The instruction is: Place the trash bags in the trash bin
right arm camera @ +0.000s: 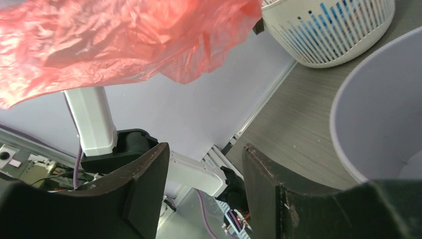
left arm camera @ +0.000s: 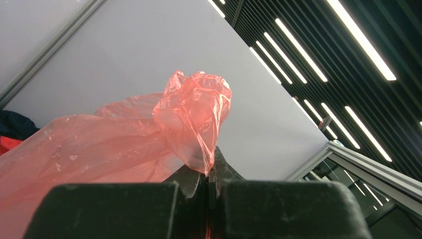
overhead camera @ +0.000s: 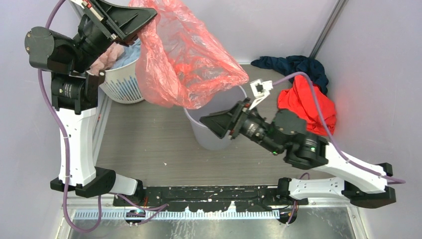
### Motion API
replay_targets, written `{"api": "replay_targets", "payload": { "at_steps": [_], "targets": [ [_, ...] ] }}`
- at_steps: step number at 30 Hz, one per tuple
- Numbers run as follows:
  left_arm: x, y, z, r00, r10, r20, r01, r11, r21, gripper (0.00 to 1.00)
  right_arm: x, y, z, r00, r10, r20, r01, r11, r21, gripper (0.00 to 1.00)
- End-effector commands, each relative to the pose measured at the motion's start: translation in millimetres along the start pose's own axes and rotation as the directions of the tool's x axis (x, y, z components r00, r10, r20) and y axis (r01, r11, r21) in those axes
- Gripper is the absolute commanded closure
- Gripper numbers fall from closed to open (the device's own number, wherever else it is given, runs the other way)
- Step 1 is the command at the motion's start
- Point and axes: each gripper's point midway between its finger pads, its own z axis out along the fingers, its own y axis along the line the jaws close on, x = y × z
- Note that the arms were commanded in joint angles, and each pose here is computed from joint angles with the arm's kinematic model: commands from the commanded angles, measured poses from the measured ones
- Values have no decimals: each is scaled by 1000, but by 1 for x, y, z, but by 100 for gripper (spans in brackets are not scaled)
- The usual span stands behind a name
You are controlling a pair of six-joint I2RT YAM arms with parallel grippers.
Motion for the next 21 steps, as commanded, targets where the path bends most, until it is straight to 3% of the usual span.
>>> {"api": "replay_targets", "payload": {
  "at_steps": [1,9,21],
  "targets": [
    [-2,-38,-7,998,59,33,-62,994,91,100,-8,26,26,994,86,71,-79,992,-99,39],
    [0,-42,-13,998,43,41,-47,994,101,100,-32,38,31,930,206,303,-113,948,-298,37],
    [4,-50,-20,999,-1,53,-7,990,140,100,-43,12,59,848,307,432,-153,922,-356,35]
  ]
}}
